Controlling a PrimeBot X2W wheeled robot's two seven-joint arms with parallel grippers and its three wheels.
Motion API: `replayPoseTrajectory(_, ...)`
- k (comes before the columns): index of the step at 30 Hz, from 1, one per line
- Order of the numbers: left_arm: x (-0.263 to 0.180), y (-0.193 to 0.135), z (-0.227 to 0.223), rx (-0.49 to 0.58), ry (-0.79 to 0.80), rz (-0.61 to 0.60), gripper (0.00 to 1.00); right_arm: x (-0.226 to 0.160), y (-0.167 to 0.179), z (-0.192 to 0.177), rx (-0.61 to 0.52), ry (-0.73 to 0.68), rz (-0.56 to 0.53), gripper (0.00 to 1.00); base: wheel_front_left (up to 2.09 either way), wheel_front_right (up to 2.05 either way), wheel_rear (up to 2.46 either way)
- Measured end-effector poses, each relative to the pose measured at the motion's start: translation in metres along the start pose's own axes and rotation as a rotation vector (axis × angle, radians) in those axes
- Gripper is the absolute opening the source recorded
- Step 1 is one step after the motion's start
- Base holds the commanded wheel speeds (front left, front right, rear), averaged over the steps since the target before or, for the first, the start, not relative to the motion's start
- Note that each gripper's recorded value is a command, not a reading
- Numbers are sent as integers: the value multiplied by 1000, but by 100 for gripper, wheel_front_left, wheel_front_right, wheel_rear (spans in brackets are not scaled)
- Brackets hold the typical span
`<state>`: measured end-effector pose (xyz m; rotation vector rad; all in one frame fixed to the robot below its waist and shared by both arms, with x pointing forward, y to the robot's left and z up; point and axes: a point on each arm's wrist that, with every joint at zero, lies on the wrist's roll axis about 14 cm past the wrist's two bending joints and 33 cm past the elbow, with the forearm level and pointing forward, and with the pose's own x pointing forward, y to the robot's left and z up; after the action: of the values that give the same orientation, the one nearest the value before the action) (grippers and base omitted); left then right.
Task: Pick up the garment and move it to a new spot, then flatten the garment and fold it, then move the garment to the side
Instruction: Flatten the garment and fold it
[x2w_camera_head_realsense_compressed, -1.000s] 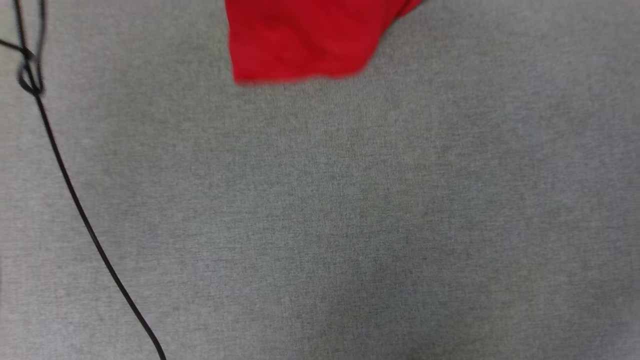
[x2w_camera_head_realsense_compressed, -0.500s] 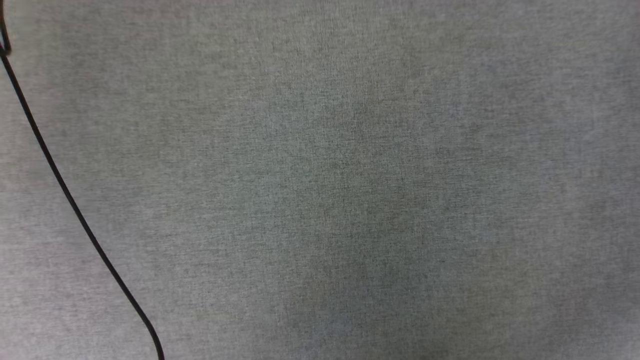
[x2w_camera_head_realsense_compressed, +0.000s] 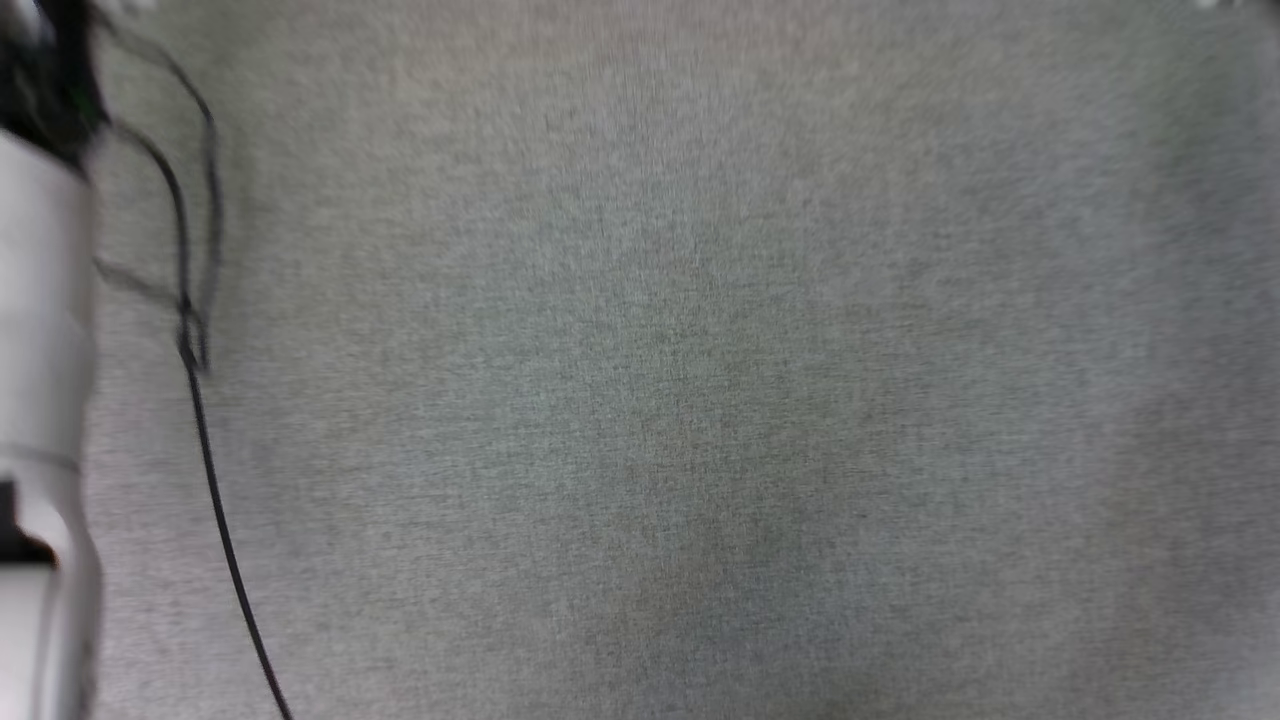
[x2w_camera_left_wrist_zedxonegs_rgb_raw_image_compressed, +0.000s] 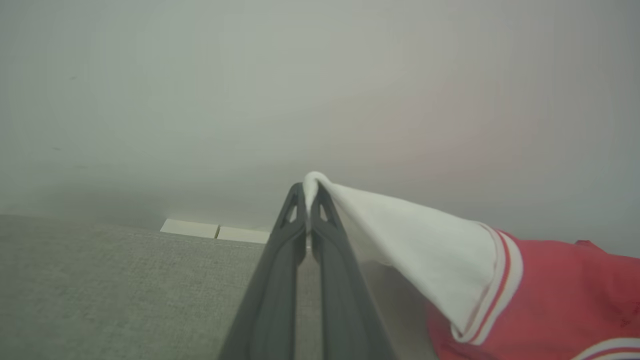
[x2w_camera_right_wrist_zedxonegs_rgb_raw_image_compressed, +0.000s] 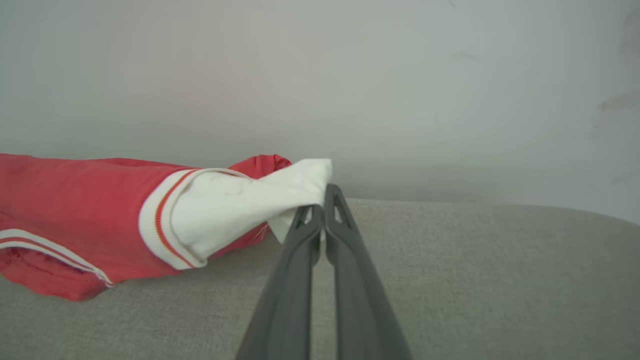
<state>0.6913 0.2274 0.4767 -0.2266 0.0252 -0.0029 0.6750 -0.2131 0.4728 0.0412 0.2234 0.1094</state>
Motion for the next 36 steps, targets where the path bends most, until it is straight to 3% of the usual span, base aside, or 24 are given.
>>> replayPoseTrajectory(9,-89,18,-29,-52,97,44,0,-79,0,-53,77,101,-4,0,0,0,0)
replayPoseTrajectory(25,-243,41,-6,-68,43,123,0,-211,4,-74,130,125,11,0,0,0,0)
replayPoseTrajectory(36,-323,47,-9,-88,106,207,0,-292,3,-116,225,202,-69,0,0,0,0)
